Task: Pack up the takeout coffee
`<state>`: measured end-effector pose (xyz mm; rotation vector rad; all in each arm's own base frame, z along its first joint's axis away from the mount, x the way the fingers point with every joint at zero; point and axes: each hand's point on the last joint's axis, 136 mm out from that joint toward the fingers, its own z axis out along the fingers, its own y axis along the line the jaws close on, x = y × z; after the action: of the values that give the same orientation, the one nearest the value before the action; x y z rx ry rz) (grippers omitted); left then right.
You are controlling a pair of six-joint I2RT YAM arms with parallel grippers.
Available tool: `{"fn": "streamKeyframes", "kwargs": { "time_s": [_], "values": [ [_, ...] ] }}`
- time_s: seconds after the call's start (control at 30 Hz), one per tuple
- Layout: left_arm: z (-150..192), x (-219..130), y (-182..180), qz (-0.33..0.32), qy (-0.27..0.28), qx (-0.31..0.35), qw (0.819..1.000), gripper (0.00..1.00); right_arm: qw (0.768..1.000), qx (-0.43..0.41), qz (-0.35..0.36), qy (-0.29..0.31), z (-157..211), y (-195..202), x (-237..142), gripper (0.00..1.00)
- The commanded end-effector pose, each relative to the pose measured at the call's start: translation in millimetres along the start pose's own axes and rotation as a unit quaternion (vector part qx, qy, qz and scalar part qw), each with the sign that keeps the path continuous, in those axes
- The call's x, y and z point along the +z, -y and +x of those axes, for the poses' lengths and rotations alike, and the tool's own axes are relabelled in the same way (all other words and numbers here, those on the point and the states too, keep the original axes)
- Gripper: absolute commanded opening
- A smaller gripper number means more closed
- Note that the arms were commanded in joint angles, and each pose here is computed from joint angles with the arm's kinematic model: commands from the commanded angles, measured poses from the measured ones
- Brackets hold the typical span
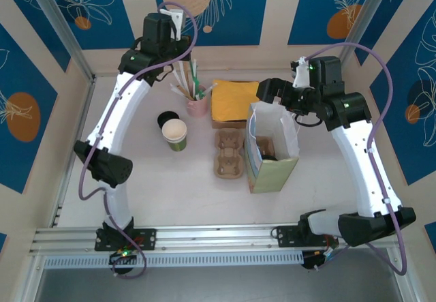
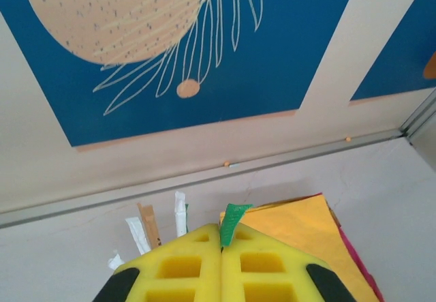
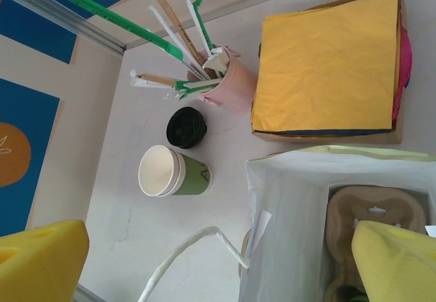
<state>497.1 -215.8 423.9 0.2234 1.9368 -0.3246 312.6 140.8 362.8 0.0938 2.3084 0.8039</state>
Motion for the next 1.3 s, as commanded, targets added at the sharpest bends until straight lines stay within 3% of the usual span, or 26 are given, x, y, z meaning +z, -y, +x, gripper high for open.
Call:
{"fn": "streamKeyframes", "kwargs": {
  "time_s": [0.0, 0.27, 0.6, 1.0, 1.27],
  "values": [
    [-44.1, -43.5, 16.2, 0.025, 0.067, -0.011, 0.997, 0.0, 1.0, -0.002, -0.014, 0.002, 5.9, -6.4, -7.1, 0.99],
    [-66.3, -85.4, 53.8, 0.09, 0.11, -0.037, 0.989, 0.0, 1.0, -0.008, -0.01, 0.012, 14.3, -4.4, -20.6, 0.99],
    [-75.8, -132.5, 130.2, 0.195, 0.145, -0.037, 0.969, 0.0, 0.999, -0.004, 0.023, 0.042, 33.0, 11.5, -53.0, 0.99],
    [-46.6, -160.7, 208.0, 0.273, 0.113, -0.015, 0.955, 0.0, 0.994, 0.028, 0.091, 0.061, 56.8, 47.0, -84.0, 0.99],
    [-5.8, -147.1, 244.1, 0.281, 0.062, 0.029, 0.957, 0.0, 0.992, 0.049, 0.098, 0.064, 65.4, 56.8, -88.9, 0.99]
  ]
}}
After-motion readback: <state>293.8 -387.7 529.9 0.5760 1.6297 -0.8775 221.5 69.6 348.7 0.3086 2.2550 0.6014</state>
